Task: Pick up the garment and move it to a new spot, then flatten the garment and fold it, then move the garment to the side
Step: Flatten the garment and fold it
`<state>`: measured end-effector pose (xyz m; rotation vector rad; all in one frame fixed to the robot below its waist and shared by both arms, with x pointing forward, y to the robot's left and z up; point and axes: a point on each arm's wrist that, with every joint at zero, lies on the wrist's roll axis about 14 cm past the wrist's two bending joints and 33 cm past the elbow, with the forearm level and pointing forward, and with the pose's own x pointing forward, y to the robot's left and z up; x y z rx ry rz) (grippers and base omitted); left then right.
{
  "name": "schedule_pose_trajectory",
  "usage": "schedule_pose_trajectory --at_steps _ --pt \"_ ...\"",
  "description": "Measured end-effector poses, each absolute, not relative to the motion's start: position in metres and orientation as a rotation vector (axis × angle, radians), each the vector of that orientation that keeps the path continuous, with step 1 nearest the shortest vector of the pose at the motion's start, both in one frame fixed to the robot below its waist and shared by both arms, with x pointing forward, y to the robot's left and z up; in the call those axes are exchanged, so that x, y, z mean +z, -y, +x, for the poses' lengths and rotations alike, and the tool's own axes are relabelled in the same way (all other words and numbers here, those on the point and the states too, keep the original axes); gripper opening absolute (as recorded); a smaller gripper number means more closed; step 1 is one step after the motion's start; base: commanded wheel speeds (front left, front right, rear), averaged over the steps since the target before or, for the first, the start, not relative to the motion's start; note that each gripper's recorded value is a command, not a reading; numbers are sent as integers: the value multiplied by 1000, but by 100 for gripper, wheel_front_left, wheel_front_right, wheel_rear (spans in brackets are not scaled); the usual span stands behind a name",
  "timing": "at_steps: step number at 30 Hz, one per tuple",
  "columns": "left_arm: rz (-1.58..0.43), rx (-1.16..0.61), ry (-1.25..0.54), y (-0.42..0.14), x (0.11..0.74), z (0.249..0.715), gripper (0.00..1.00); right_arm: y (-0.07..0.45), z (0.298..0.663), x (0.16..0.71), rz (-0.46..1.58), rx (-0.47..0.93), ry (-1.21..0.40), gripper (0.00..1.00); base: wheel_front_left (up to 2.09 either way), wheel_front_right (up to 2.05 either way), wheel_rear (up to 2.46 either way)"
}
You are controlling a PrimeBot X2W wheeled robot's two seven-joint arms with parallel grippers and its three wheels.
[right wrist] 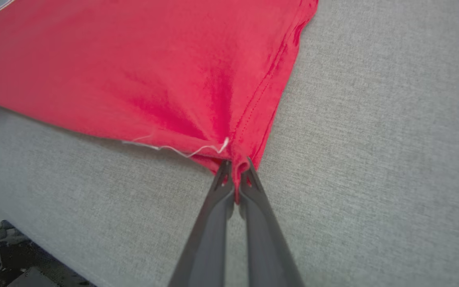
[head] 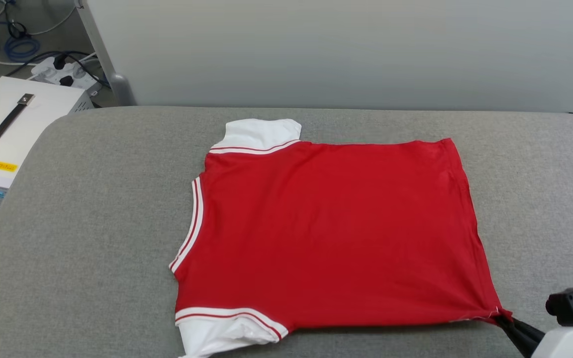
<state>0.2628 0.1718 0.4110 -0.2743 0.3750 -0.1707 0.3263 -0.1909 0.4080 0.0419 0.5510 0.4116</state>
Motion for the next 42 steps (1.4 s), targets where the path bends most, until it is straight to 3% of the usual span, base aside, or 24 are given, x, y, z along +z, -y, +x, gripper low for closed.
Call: schedule_pose_trajectory --at_steps 7,18,33,42 --pt "-290 -180 -422 -172 405 246 0 195 297 401 67 389 -593 0 0 0 0" --pt "-213 -255 -356 -168 422 273 0 178 305 415 82 393 -556 0 0 0 0" --pt "-5 -403 -226 -161 471 386 0 174 368 443 101 370 -461 0 0 0 0" --pt "50 -438 -249 -161 466 447 0 180 410 435 101 340 -479 0 0 0 0"
